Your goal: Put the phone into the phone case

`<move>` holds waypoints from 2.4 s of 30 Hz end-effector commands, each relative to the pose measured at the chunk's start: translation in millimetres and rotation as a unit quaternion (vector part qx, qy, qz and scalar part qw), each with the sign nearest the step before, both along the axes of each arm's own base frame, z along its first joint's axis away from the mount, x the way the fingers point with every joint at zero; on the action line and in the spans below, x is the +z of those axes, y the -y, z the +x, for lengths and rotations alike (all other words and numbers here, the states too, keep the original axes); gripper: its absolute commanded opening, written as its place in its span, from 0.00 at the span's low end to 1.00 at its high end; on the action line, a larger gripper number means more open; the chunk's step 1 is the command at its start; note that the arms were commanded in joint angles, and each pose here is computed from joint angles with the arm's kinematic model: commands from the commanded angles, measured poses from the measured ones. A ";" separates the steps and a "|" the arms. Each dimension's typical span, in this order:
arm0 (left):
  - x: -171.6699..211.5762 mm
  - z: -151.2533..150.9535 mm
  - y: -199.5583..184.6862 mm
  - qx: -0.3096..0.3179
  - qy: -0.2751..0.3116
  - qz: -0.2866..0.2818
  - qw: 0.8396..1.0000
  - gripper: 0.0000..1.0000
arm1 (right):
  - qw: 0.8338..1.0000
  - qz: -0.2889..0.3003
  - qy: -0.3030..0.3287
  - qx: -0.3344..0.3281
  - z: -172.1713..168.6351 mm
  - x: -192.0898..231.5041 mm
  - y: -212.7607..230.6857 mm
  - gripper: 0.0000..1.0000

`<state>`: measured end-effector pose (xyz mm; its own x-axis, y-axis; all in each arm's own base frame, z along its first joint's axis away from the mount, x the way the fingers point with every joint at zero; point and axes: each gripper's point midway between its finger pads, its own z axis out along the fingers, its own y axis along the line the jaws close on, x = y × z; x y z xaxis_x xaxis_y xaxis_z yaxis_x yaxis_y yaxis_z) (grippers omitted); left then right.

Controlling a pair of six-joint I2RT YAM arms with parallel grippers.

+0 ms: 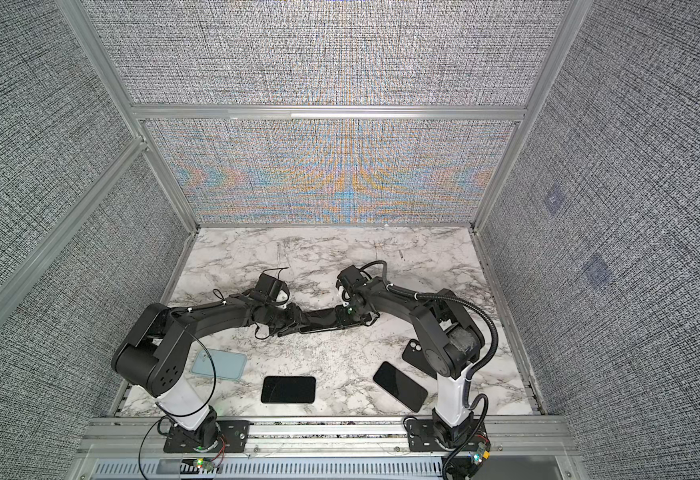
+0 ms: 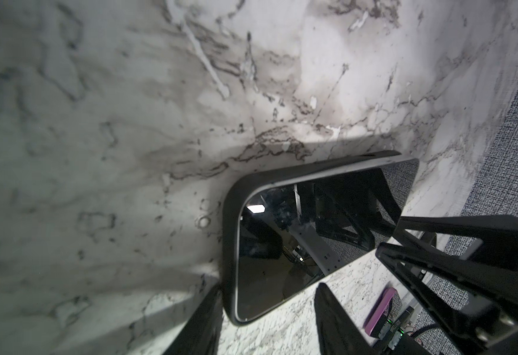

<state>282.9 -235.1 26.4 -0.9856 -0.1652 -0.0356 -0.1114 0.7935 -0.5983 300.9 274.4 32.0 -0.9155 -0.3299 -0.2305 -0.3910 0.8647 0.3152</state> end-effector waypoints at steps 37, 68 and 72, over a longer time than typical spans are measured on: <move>0.5 5.3 -1.8 -0.004 0.006 0.016 1.000 0.51 | 0.999 0.048 -0.020 0.001 -7.9 -9.4 -23.9 0.17; 9.2 6.5 -28.6 0.008 0.011 0.060 0.998 0.71 | 0.998 0.062 0.021 0.007 -9.3 43.2 -16.9 0.36; 12.2 -7.3 -18.5 -0.001 0.002 0.040 0.999 0.72 | 0.997 0.056 0.052 0.012 6.1 50.2 -14.2 0.42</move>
